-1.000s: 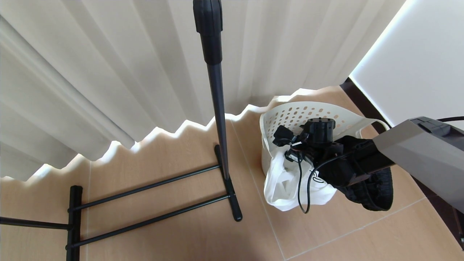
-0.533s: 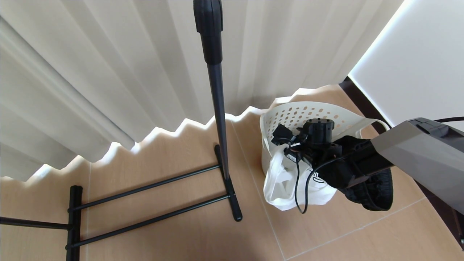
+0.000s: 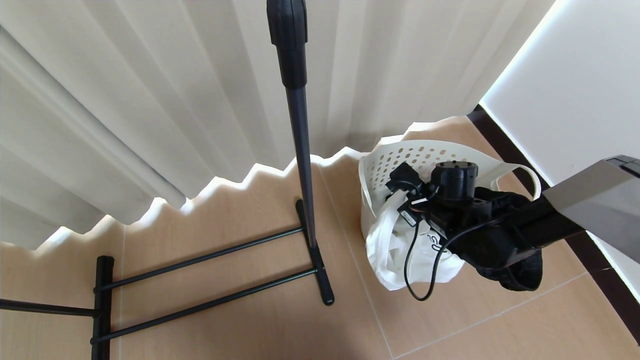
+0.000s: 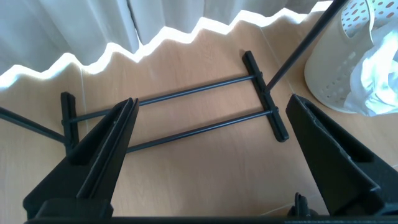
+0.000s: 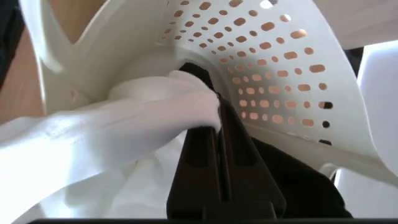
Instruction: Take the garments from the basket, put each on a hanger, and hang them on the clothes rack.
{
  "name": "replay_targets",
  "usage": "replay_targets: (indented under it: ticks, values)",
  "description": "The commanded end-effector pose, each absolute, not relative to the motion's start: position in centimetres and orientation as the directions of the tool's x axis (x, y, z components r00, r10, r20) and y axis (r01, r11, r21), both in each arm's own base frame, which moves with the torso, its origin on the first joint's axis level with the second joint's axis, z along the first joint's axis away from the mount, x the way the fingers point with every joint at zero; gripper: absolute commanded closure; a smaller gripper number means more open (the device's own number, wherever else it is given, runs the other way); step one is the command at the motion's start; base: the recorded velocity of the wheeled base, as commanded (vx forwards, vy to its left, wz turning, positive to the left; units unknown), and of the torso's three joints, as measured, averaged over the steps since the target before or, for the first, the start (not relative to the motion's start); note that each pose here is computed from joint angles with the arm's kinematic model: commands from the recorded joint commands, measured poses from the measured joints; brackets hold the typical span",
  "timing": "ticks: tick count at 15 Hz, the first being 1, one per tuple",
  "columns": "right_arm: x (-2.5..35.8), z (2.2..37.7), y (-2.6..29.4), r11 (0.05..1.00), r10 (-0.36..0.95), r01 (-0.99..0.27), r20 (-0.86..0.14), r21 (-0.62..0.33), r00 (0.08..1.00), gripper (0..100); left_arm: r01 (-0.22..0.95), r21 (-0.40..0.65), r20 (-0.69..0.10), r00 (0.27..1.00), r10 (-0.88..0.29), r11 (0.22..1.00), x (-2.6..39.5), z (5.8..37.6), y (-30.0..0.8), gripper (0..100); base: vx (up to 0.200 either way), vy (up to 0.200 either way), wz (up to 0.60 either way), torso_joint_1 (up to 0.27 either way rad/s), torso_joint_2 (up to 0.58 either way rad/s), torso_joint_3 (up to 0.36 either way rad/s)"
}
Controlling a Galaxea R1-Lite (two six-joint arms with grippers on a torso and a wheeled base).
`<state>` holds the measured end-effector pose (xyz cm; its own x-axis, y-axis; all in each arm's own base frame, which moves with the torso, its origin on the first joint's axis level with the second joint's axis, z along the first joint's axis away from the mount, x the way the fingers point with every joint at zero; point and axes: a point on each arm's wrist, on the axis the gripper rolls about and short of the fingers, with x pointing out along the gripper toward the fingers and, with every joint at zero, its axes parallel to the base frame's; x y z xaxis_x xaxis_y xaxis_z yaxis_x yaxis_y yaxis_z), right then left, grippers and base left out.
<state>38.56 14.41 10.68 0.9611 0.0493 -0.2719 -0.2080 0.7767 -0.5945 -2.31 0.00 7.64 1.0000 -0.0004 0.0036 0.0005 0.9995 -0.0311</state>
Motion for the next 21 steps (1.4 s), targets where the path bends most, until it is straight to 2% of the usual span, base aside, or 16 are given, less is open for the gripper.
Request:
replay_targets:
  ticks: [1,3,4,5,6,8,14,21]
  values:
    - [31.7,16.2,12.7,0.852,0.083,-0.144,-0.141,-0.504,0.986,100,0.0,-0.032,0.003,1.0,0.0,0.999,-2.3,7.6,0.0,0,0.0,0.0,0.0,0.0,0.0,0.0]
    - [28.2,18.4,11.8,0.875,0.104,-0.128,-0.076,-0.467,0.992,100,0.0,-0.032,0.003,1.0,0.0,0.999,-2.3,7.6,0.0,0,0.0,0.0,0.0,0.0,0.0,0.0]
    - [26.2,19.7,11.3,0.903,0.115,-0.118,-0.034,-0.412,0.993,100,0.0,-0.032,0.003,1.0,0.0,0.999,-2.3,7.6,0.0,0,0.0,0.0,0.0,0.0,0.0,0.0]
    - [25.5,20.1,11.3,0.913,0.124,-0.122,-0.02,-0.39,0.992,100,0.0,-0.032,0.003,1.0,0.0,0.999,-2.3,7.6,0.0,0,0.0,0.0,0.0,0.0,0.0,0.0]
    - [22.7,21.3,11.5,0.929,0.174,-0.158,0.017,-0.334,0.985,100,0.002,-0.032,0.003,1.0,-0.002,0.999,-2.3,7.6,0.0,0,0.0,0.0,0.0,0.0,0.0,0.0]
    - [20.6,21.3,11.7,0.929,0.223,-0.206,0.023,-0.308,0.974,100,0.003,-0.032,0.003,1.0,-0.003,0.999,-2.3,7.6,0.0,0,0.0,0.0,0.0,0.0,0.0,0.0]
    - [20.4,21.7,11.3,0.935,0.216,-0.193,0.044,-0.298,0.976,100,0.003,-0.032,0.003,1.0,-0.003,0.999,-2.3,7.6,0.0,0,0.0,0.0,0.0,0.0,0.0,0.016]
    - [20.7,21.5,11.6,0.937,0.217,-0.199,0.035,-0.286,0.975,100,0.003,-0.032,0.003,1.0,-0.003,0.999,-2.3,7.6,0.0,0,0.0,0.0,0.0,0.002,0.0,0.18]
